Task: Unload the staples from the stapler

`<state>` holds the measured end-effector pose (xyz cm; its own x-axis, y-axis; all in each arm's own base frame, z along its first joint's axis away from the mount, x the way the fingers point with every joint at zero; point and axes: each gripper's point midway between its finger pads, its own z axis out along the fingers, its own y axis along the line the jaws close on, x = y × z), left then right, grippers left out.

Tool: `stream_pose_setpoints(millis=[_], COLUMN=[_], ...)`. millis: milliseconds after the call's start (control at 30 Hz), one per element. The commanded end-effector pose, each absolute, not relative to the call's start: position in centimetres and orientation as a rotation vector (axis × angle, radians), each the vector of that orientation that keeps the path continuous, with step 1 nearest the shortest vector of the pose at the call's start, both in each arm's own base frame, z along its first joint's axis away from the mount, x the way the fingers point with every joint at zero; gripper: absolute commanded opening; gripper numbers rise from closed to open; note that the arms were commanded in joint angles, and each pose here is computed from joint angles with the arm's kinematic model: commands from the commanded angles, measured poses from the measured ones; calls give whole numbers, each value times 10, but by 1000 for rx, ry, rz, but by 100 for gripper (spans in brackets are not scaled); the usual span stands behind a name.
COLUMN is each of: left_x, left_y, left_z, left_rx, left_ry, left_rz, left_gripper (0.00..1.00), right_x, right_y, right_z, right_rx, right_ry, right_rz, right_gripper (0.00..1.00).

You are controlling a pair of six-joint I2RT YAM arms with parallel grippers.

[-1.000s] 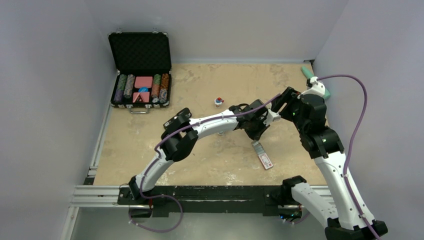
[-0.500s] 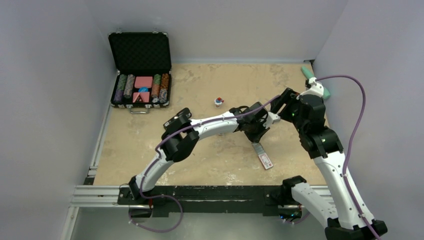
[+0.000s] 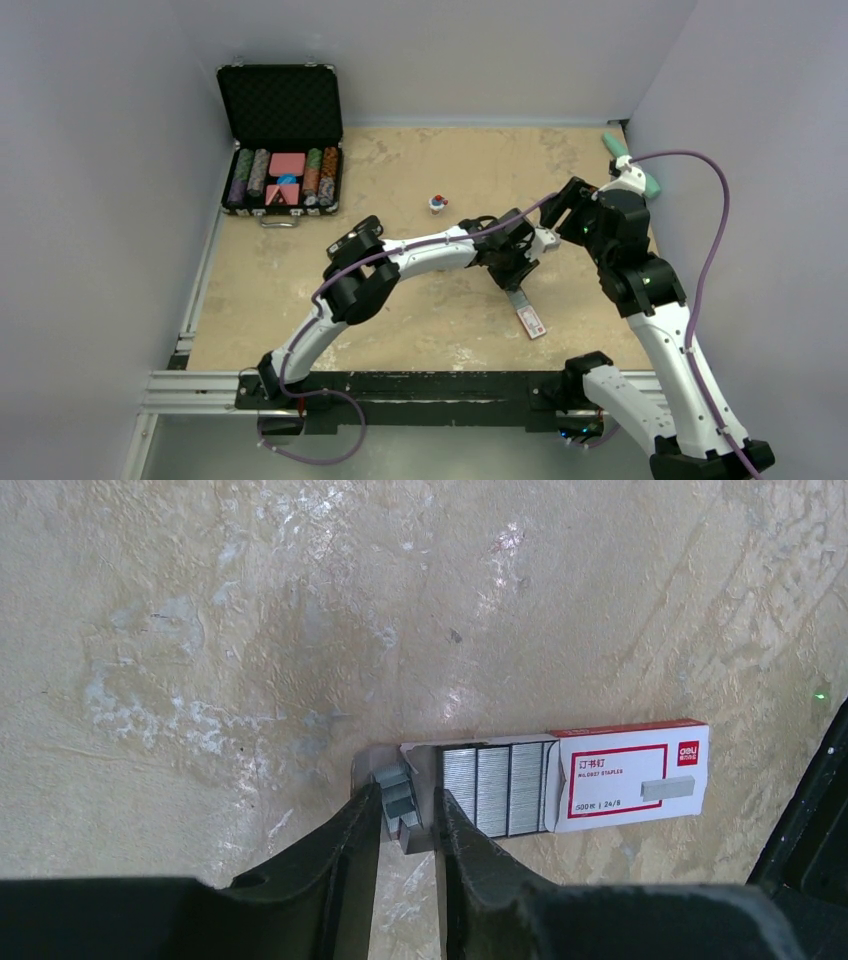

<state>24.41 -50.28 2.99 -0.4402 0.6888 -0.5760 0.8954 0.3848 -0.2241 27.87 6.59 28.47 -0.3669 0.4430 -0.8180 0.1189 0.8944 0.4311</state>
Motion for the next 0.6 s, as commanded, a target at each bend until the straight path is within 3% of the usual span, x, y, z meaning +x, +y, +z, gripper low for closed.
stream_pose_setpoints(millis=[0, 300, 567], left_x=[240, 242, 277], left_y=[-511, -501, -488], left_z=[70, 117, 79], left_rx=[1376, 1306, 1187], left_ry=[2159, 2117, 2250], left_rz=[-761, -782, -633], left_gripper=[30, 32, 31], right_x=[281, 284, 282], right_y=[68, 64, 66], right_z=[301, 304, 295], right_rx=[409, 425, 431], right_ry=[1878, 1875, 1899], right_rz=[396, 371, 382], right_gripper=[69, 69, 69])
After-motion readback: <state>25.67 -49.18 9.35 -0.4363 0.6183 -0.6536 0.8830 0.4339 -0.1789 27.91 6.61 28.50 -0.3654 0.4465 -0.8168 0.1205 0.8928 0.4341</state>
